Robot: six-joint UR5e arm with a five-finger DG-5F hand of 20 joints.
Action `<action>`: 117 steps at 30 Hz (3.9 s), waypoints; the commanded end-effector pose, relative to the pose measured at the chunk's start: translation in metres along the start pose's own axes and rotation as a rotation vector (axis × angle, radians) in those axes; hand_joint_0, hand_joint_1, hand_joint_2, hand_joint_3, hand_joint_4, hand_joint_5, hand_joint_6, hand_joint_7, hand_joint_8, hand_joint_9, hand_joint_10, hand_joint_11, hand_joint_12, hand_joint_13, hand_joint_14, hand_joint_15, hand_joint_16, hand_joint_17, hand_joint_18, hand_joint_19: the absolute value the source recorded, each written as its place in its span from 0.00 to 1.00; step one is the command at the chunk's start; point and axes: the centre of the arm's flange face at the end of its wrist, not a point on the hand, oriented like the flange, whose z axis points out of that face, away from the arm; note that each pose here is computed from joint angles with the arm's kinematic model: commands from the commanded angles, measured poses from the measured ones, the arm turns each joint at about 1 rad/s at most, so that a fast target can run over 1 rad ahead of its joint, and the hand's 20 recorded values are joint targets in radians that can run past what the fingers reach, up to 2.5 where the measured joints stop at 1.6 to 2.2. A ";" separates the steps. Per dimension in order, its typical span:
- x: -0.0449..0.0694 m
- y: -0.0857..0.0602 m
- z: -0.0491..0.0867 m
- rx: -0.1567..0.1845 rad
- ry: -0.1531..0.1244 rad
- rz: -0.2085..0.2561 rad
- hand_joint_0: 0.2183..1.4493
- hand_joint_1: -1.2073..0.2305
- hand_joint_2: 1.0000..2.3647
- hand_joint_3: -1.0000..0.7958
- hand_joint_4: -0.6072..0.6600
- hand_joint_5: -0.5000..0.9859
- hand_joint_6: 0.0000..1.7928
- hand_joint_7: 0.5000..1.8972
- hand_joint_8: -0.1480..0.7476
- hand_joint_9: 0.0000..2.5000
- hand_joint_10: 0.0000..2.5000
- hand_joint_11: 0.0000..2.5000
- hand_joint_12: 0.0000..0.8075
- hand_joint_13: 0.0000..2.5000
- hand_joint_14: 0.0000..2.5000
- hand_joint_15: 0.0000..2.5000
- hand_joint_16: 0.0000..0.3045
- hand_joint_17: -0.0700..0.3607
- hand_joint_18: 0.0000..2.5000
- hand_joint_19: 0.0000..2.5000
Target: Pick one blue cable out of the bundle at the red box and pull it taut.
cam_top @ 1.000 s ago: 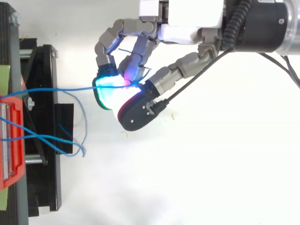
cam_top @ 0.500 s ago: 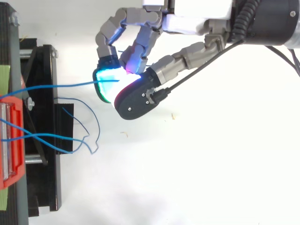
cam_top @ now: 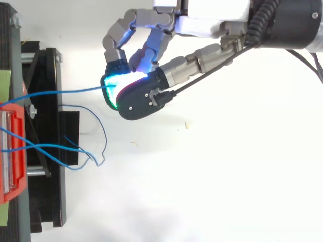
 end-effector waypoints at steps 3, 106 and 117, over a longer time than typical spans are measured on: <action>0.001 0.000 0.001 0.000 -0.001 0.000 0.30 0.33 0.01 0.48 0.61 0.25 0.51 0.41 0.62 0.50 0.00 0.53 0.53 0.33 0.01 0.18 0.20 0.48 0.32 0.17; 0.008 0.000 -0.001 0.020 0.008 0.005 0.30 0.29 0.01 0.39 0.62 0.24 0.51 0.41 0.56 0.48 0.00 0.53 0.48 0.30 0.01 0.19 0.17 0.44 0.27 0.18; 0.008 0.000 -0.001 0.021 0.007 0.005 0.31 0.30 0.01 0.41 0.62 0.24 0.51 0.41 0.57 0.48 0.00 0.53 0.48 0.30 0.01 0.19 0.17 0.44 0.27 0.19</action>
